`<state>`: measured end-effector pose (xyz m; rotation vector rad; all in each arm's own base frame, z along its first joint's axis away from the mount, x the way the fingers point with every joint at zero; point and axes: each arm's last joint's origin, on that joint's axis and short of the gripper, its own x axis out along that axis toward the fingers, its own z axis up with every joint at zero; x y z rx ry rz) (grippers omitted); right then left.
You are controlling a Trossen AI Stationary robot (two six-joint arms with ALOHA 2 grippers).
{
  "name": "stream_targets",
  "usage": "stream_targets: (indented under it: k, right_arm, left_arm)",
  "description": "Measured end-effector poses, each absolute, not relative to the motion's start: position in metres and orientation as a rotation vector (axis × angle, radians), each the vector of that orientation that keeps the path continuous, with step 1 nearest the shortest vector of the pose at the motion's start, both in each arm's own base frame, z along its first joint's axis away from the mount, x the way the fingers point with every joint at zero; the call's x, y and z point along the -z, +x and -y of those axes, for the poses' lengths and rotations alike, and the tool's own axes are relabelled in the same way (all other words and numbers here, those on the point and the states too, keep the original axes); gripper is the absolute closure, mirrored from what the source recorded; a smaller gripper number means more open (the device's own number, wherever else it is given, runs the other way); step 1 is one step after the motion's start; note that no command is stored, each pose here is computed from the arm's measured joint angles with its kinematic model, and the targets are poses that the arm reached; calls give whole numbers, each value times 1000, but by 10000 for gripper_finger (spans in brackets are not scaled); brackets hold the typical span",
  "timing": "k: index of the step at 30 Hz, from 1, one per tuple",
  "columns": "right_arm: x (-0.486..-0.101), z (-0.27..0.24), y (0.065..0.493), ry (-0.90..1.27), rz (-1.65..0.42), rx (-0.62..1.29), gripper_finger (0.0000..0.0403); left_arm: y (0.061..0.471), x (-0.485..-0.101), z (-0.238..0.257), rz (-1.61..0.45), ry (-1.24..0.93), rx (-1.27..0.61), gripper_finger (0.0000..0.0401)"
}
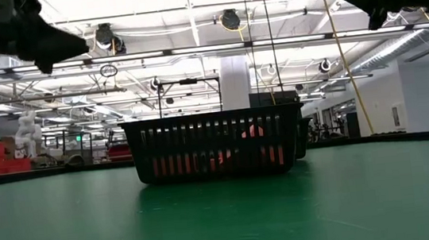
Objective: Sort & place blocks by color
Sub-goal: Return to Home Position
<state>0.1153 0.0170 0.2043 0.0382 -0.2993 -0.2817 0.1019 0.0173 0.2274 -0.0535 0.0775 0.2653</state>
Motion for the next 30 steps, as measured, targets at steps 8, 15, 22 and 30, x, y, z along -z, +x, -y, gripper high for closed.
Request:
stream_targets:
  k: [8,15,22,30]
  right_arm:
    - [-201,-15,103,35,289,232,401]
    - [-195,-13,94,13,246,203,402]
    - [-183,-13,93,39,140,180,403]
    - [-177,-16,94,24,82,92,403]
  left_arm:
    - [90,-203,-14,-27,-73,-210,390]
    - [84,-193,-12,-78,-91,-182,396]
    - [85,-191,-11,-75,-92,-122,398]
    - [89,-186,-8,-42,-79,-19,400]
